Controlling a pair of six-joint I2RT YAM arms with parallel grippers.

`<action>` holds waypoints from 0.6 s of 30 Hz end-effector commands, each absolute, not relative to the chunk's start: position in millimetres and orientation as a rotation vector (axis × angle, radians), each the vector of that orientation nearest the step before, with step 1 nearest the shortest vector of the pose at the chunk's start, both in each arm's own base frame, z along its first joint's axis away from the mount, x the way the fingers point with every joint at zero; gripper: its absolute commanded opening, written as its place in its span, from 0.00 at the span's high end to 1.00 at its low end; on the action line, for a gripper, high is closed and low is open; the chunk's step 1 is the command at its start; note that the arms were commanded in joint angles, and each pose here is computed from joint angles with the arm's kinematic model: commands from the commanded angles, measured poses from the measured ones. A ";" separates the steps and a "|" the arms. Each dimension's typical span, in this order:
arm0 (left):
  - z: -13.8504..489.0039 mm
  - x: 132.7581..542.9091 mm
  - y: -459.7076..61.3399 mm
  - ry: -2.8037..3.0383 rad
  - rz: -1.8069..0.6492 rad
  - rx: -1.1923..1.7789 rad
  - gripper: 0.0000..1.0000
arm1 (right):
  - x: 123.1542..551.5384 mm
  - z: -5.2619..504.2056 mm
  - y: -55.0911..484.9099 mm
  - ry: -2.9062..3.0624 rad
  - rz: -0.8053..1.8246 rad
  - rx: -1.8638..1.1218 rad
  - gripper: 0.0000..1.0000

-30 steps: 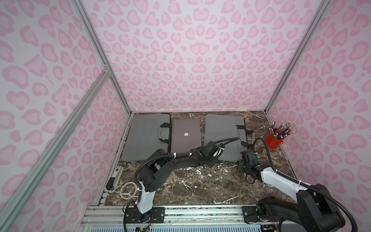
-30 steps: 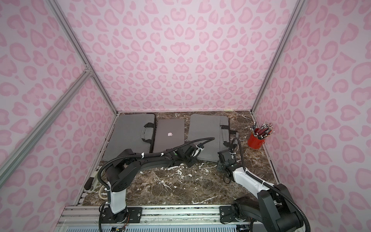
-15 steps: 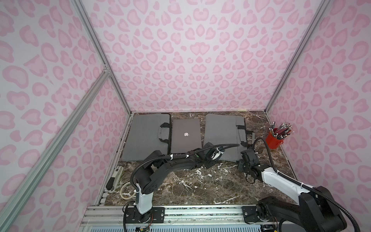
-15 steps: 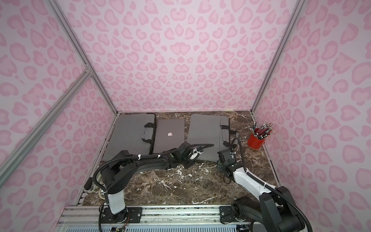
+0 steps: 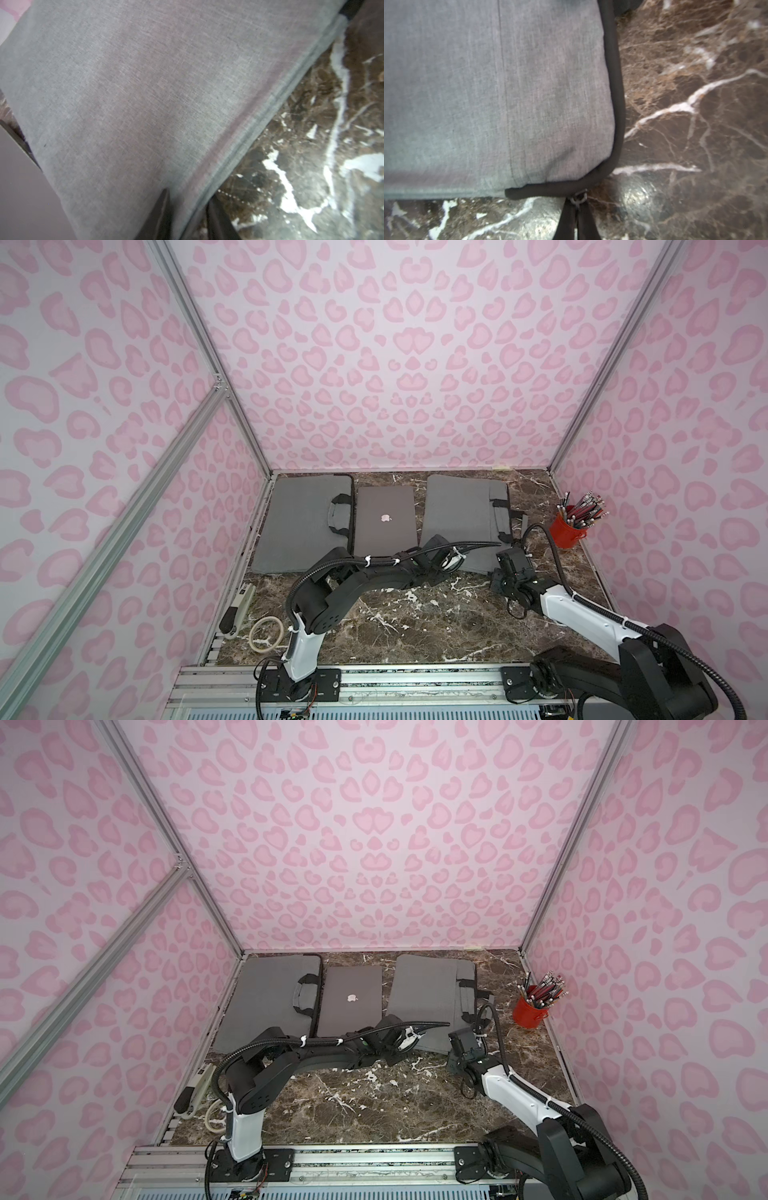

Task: Open the zippered laptop bag and take out the laptop
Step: Unzip the zipper on the zippered laptop bag.

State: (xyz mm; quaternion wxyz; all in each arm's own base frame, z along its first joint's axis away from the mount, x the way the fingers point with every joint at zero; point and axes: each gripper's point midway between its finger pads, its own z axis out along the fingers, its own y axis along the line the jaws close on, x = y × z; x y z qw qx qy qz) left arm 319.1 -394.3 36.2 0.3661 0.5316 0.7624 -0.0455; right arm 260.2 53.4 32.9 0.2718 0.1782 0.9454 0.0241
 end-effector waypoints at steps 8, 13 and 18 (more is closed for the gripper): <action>65.7 333.0 -377.3 1.923 -0.015 1.249 0.99 | 258.6 33.6 41.6 2.534 -0.019 0.553 1.00; 85.6 337.0 -373.5 1.889 0.010 1.212 1.00 | 258.3 37.6 36.8 2.524 -0.051 0.570 1.00; 84.6 337.2 -366.5 1.879 0.026 1.217 0.99 | 259.7 44.0 29.7 2.510 -0.090 0.572 1.00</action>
